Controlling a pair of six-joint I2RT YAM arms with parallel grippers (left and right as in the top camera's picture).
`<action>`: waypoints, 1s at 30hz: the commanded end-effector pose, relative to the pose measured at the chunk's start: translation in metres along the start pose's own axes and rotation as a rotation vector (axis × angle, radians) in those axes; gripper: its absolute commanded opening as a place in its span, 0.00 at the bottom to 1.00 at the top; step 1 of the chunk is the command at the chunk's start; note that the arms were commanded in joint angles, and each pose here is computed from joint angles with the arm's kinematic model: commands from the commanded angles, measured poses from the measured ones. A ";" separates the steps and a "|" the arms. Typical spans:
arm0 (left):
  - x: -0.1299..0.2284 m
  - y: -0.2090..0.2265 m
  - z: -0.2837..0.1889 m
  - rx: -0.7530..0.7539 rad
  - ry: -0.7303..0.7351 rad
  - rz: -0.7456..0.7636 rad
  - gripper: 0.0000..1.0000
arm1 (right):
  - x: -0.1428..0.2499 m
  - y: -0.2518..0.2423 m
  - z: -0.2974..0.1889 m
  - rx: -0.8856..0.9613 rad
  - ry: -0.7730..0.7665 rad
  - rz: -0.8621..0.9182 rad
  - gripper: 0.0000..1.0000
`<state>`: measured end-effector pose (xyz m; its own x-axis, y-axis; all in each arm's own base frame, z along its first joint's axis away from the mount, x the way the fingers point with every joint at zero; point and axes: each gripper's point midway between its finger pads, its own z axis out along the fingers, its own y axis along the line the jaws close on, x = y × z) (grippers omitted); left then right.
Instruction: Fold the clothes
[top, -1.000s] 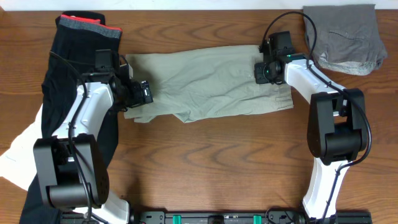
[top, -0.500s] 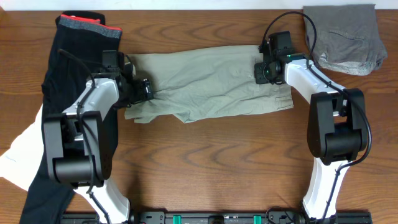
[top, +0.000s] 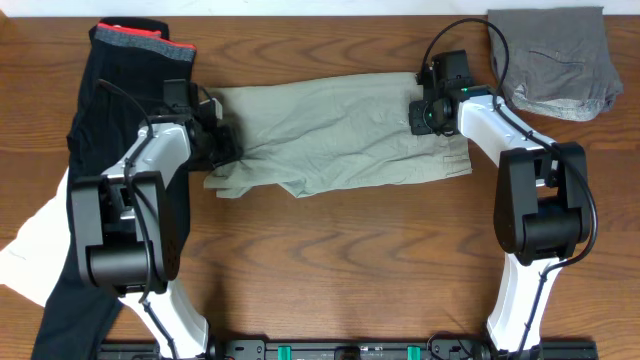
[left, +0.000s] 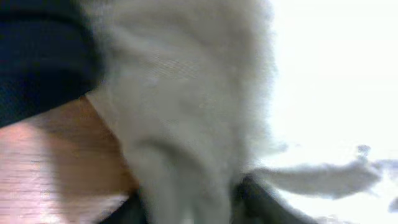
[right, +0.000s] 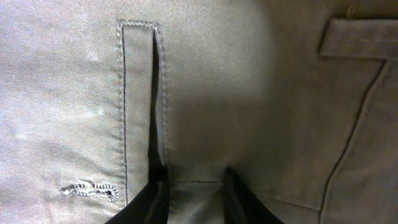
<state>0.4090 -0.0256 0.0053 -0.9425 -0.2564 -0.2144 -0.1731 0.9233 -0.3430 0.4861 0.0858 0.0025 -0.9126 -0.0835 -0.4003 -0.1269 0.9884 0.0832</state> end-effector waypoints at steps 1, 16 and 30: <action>0.015 -0.004 0.010 0.060 0.064 -0.030 0.11 | 0.016 -0.011 0.015 0.026 0.054 0.003 0.27; -0.025 -0.057 -0.092 0.194 -0.194 0.059 0.06 | 0.022 -0.019 0.014 0.024 0.080 0.024 0.26; -0.036 -0.169 -0.109 0.372 -0.355 0.212 0.06 | 0.022 -0.015 0.014 -0.004 0.082 0.029 0.26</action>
<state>0.4447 -0.1167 0.1579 -0.7903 -0.2206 -0.5716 0.1422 0.8414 -0.5213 0.4831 0.0830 0.0022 -0.9206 -0.0755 -0.3831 -0.1214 0.9879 0.0969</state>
